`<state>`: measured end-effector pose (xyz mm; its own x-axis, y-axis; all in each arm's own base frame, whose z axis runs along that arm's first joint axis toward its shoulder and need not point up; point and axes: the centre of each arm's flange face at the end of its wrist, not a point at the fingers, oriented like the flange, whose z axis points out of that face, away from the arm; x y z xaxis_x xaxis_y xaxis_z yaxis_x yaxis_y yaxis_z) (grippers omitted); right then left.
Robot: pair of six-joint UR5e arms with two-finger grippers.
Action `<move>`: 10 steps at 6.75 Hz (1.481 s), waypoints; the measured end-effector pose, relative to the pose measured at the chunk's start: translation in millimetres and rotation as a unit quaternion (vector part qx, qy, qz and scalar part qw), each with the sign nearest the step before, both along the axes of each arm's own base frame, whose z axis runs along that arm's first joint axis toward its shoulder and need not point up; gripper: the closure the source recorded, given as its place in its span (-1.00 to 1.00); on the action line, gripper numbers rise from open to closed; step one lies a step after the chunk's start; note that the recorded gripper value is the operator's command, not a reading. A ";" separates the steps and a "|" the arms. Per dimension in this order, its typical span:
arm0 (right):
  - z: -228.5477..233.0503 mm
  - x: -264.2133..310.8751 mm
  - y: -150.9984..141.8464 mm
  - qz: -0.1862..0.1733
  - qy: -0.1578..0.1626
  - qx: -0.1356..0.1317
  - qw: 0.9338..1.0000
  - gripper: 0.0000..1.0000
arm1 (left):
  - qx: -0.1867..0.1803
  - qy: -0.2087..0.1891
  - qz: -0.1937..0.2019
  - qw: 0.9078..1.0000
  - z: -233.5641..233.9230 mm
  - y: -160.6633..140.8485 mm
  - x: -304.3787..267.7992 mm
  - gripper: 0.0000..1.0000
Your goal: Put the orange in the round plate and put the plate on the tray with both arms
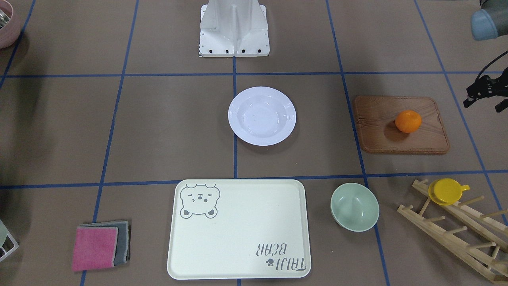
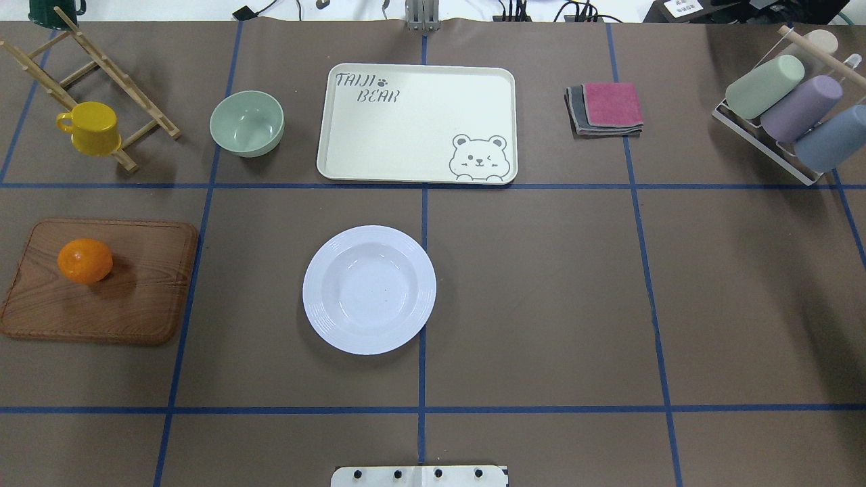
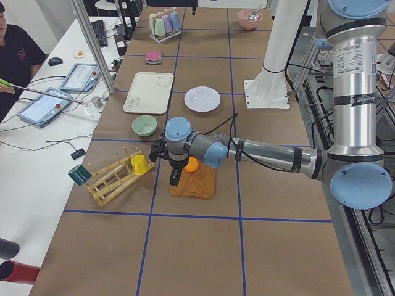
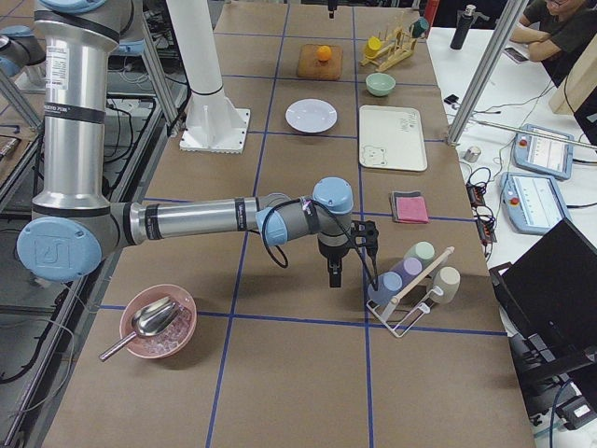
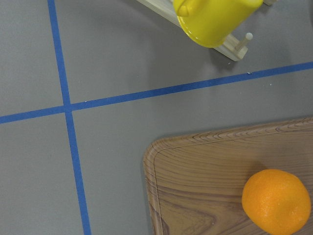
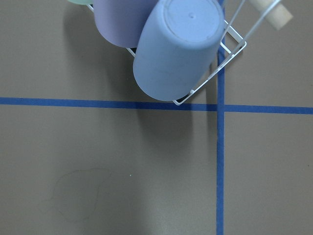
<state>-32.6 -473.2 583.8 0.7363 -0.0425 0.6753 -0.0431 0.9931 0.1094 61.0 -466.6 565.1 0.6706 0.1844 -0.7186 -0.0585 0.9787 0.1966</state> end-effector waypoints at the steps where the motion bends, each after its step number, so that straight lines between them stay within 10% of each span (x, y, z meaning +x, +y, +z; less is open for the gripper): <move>1: -5.3 -4.0 -3.2 -0.003 -0.002 0.005 1.000 -1.00 | 0.001 0.000 0.000 1.000 -1.1 -0.2 0.1 -0.98; 6: -149.8 -116.6 -33.6 -0.079 -0.132 0.050 0.987 -1.00 | -0.027 0.009 -0.030 0.999 -16.2 -2.8 8.2 -0.99; 8: -193.8 -200.5 -12.9 -0.070 -0.204 0.021 0.976 -1.00 | -0.048 0.012 -0.035 0.998 -24.4 -0.4 28.6 -0.98; 10: -210.5 -273.3 13.5 -0.021 -0.304 -0.037 0.952 -1.00 | -0.064 0.008 -0.042 0.997 -30.8 4.4 55.8 -0.97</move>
<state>-305.9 -459.7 373.3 0.2082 0.0014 0.9781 -0.0366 0.9993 0.0063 116.8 -462.3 534.3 0.6675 0.0331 -0.7439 0.0280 0.9972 0.0695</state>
